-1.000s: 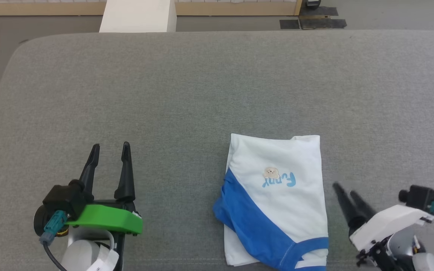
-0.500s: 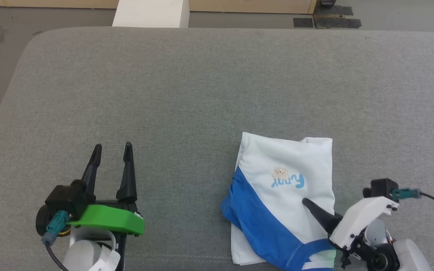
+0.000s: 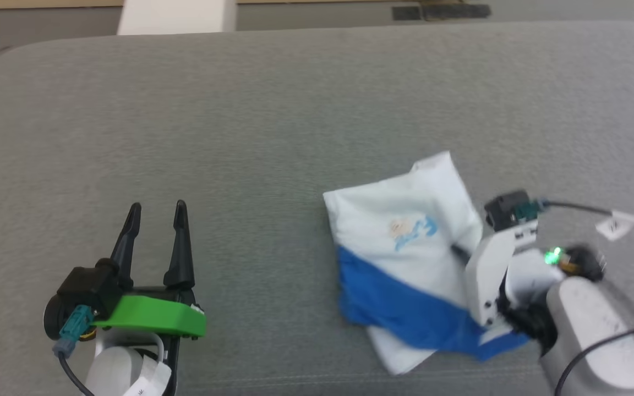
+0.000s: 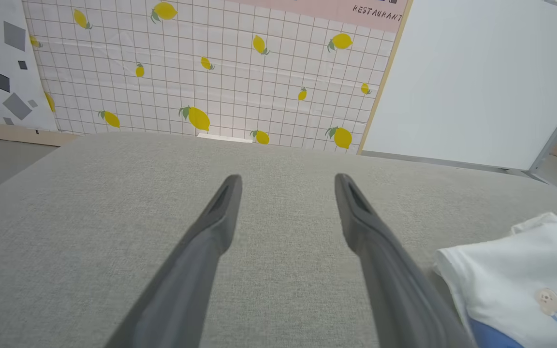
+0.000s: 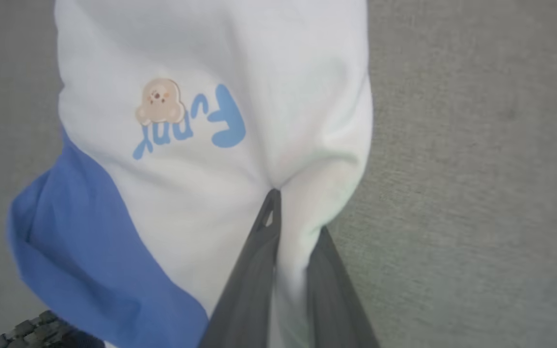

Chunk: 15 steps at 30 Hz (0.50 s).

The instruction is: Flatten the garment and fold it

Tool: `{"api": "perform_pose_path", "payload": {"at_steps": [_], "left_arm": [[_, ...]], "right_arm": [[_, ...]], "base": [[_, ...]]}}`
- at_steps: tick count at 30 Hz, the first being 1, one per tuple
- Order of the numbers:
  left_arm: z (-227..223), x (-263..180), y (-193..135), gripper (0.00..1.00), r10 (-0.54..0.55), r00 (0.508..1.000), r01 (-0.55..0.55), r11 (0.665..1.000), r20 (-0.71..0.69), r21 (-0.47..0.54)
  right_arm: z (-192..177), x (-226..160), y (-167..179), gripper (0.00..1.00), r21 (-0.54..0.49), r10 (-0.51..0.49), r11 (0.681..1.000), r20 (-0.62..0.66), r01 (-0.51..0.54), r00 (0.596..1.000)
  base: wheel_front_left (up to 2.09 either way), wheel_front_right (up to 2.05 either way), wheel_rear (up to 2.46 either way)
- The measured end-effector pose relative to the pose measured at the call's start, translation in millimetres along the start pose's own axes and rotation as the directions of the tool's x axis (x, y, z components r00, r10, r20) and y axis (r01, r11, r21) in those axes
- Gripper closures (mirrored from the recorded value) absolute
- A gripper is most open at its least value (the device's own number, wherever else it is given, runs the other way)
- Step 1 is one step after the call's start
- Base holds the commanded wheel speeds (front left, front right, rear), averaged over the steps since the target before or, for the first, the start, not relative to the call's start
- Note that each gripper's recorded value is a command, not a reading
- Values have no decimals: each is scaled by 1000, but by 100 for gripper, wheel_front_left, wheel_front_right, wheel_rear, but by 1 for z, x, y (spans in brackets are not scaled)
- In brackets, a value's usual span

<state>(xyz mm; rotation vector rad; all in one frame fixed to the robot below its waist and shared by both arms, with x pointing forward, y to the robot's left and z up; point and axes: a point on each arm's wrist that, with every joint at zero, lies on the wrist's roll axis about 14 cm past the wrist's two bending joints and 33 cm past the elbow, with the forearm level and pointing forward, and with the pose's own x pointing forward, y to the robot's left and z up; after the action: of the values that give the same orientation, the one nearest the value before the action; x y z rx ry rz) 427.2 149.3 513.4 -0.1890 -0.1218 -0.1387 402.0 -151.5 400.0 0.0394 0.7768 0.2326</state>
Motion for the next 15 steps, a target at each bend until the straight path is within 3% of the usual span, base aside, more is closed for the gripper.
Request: {"api": "perform_pose_path", "payload": {"at_steps": [4, 9, 15], "left_arm": [[-4, 18, -21, 0, -70, 998, 70, 998, 7, -6], [-6, 44, -46, 0, -165, 986, 165, 986, 30, 5], [-24, 73, -72, 0, -268, 963, 268, 963, 27, 21]], "right_arm": [[22, -10, -39, 100, -191, -121, 974, 18, 123, 992], [49, -25, -95, 100, -252, -258, 931, 60, 264, 964], [68, -48, -179, 100, -281, -451, 844, 92, 457, 888]], "base": [[0, 0, 0], [0, 0, 0], [0, 0, 0]]}}
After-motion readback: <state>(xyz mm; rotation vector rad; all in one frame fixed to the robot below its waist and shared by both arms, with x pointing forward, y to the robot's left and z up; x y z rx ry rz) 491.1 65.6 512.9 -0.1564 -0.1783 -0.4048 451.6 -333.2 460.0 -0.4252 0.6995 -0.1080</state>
